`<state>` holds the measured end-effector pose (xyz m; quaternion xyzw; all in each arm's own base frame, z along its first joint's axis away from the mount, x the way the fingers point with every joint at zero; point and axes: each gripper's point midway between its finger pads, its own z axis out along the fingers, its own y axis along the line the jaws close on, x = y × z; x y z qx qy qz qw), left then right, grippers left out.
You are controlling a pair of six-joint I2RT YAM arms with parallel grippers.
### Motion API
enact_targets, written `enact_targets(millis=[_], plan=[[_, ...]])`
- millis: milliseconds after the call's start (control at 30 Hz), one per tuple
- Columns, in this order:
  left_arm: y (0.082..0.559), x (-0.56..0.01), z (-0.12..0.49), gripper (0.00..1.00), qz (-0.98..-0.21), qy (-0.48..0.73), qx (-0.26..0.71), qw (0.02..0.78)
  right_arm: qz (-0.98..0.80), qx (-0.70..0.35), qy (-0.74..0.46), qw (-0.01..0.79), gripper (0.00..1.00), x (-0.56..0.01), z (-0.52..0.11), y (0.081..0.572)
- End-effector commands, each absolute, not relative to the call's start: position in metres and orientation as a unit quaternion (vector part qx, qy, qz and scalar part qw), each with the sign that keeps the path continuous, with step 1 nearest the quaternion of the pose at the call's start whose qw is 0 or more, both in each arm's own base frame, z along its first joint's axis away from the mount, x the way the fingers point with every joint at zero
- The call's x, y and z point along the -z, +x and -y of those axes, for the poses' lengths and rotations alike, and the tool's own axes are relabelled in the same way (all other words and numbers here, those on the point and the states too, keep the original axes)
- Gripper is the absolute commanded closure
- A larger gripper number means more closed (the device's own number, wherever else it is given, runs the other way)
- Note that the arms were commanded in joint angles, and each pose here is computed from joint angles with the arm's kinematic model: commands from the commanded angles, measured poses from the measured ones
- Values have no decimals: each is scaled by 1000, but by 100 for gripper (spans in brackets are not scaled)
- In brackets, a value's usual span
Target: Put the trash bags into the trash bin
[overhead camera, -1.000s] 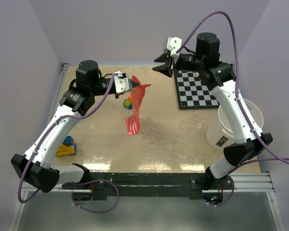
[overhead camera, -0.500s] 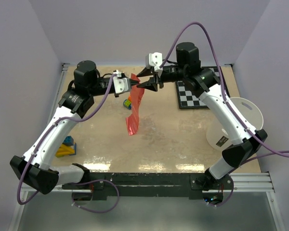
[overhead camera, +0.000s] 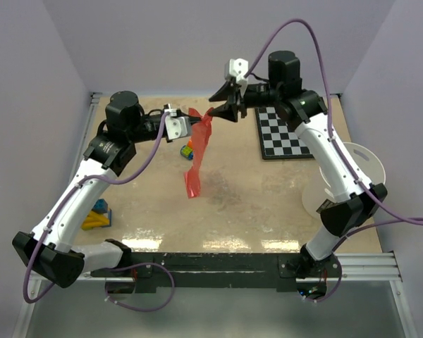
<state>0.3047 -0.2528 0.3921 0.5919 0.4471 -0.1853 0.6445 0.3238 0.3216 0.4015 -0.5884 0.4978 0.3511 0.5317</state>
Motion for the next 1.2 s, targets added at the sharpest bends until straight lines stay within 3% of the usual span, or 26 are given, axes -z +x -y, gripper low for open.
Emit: enact_targets(millis=[0,267,567,700,867,1167], plan=[[298,-397,248,100,-425,606,166,652,-467,-390,-573,549,54,-447,-314,318],[297,-407,249,100,-416,601,165,663,-496,-359,-576,541,53,-415,-322,332],[298,-397,245,100,-421,612,150,653,-491,-374,-507,602,57,-466,-302,361],[296,-402,244,100,-413,613,146,658,-504,-354,-521,591,58,-449,-304,366],[298,-408,244,100,-411,605,143,667,-506,-336,-572,552,57,-407,-320,349],[306,-412,243,100,-413,593,130,678,-476,-359,-609,523,54,-399,-340,316]])
